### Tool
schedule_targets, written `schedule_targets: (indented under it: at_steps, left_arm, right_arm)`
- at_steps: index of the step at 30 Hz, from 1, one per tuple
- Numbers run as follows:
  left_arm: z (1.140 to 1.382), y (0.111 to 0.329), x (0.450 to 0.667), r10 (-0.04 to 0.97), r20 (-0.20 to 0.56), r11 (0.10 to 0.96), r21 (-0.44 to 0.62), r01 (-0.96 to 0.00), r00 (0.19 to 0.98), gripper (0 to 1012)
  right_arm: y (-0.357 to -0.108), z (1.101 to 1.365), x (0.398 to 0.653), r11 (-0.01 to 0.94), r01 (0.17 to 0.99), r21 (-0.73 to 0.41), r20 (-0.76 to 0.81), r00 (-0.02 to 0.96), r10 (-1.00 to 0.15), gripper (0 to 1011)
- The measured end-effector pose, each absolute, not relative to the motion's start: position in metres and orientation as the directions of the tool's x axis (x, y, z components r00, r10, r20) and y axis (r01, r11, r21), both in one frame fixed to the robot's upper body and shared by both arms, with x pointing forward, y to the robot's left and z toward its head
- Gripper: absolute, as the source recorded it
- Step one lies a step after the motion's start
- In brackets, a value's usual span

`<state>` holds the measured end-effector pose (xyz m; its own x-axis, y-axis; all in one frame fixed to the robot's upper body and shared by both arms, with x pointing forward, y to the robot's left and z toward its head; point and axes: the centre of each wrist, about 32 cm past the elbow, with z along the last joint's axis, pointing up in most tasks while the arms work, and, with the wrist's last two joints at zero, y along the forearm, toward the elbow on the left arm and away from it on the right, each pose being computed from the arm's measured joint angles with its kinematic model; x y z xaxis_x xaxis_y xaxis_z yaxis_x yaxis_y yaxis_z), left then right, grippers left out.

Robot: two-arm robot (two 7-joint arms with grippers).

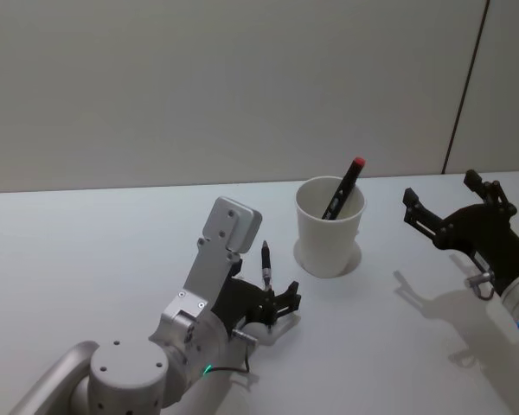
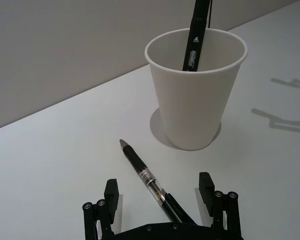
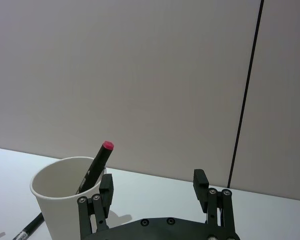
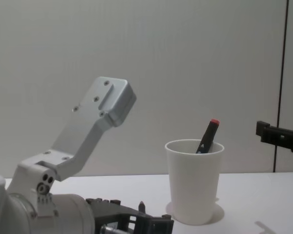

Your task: Place the pen into the pen holder.

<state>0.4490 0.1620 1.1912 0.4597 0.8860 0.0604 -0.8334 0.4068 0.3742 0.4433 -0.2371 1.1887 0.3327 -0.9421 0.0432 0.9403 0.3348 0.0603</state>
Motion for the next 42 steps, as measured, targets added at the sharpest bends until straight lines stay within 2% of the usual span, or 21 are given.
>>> schedule_targets:
  at_steps: [11,29,42]
  left_arm:
    - [1.195,0.157,0.451,0.885,0.066,0.402,0.393,-0.827,0.461,1001]
    - [1.202,0.153,0.456,0.885,0.023,0.405,0.456,-0.792,0.466,1001]
    - [1.202,0.151,0.459,0.894,0.023,0.381,0.488,-0.785,0.448,1001]
  right_arm:
    - [-0.237,1.189,0.443,0.335,0.94,0.06,0.043,0.333,-0.942,1001]
    - [-0.237,1.189,0.443,0.335,0.94,0.06,0.043,0.333,-0.942,1001]
    - [-0.237,1.189,0.443,0.335,0.94,0.06,0.043,0.333,-0.942,1001]
